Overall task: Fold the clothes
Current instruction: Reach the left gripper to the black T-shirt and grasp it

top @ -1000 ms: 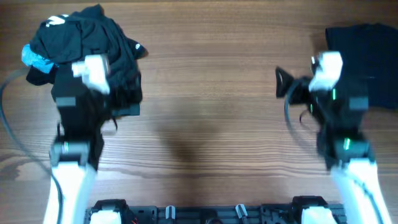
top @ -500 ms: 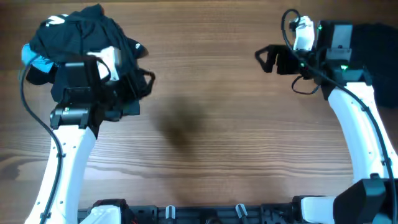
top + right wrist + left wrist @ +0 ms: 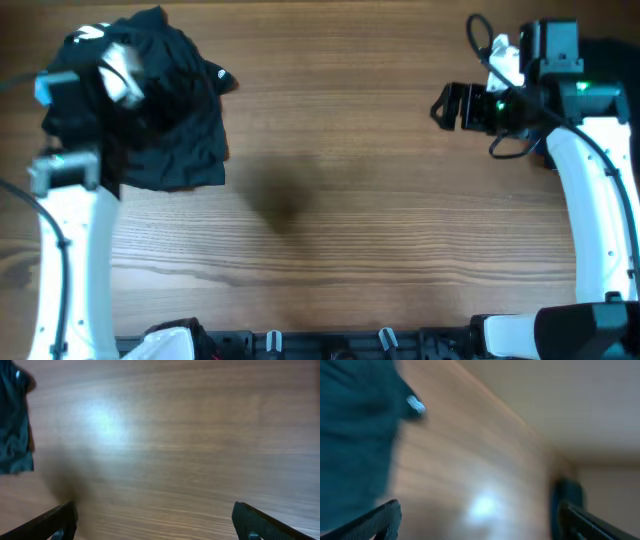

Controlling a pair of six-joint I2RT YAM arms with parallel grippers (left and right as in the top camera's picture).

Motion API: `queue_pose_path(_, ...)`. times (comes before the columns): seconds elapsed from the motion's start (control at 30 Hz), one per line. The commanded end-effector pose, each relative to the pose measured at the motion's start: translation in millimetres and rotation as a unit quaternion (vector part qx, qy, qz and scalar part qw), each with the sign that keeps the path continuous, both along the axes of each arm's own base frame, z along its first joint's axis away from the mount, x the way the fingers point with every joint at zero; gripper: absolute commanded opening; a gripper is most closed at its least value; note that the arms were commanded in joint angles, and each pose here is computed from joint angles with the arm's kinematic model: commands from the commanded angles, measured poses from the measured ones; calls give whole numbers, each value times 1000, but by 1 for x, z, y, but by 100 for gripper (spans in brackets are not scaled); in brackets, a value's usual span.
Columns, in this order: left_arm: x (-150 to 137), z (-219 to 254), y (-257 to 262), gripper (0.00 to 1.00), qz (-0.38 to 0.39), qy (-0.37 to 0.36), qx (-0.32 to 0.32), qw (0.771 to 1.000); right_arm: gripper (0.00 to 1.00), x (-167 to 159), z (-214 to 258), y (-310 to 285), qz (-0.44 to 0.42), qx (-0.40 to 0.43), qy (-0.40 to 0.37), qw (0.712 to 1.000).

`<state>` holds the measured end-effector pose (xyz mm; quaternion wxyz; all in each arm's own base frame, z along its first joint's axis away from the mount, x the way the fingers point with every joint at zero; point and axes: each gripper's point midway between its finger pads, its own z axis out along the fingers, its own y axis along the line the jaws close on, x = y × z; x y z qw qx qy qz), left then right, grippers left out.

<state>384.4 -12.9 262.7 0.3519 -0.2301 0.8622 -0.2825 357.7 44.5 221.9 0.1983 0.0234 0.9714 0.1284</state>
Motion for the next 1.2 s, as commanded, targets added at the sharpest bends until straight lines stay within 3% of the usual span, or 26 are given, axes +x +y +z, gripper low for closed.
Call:
queue_pose_path(0.0,28,21,72,99,94,3,135,986,100,11,9,-21,-52,-51,-1,997)
queue_pose_path(0.13,64,19,117,99,135,36,181,973,100,14,11,-22,-53,-51,-8,997)
queue_pose_path(0.3,97,-31,164,100,167,83,174,967,100,30,25,2,-47,16,-44,998)
queue_pose_path(0.4,112,-59,180,99,166,92,181,965,100,39,36,21,-18,68,-68,995)
queue_pose_path(0.5,131,-90,188,99,139,91,210,963,100,45,40,21,-16,69,-83,994)
queue_pose_path(0.8,155,-165,193,91,106,115,217,963,100,46,38,11,-16,35,-88,995)
queue_pose_path(1.0,166,-176,197,88,108,104,221,964,100,47,37,9,-20,28,-89,995)
queue_pose_path(1.1,168,-179,198,75,109,101,222,964,100,47,37,9,-20,28,-89,995)
queue_pose_path(1.17,168,-180,198,50,109,102,221,964,100,47,37,9,-20,28,-90,995)
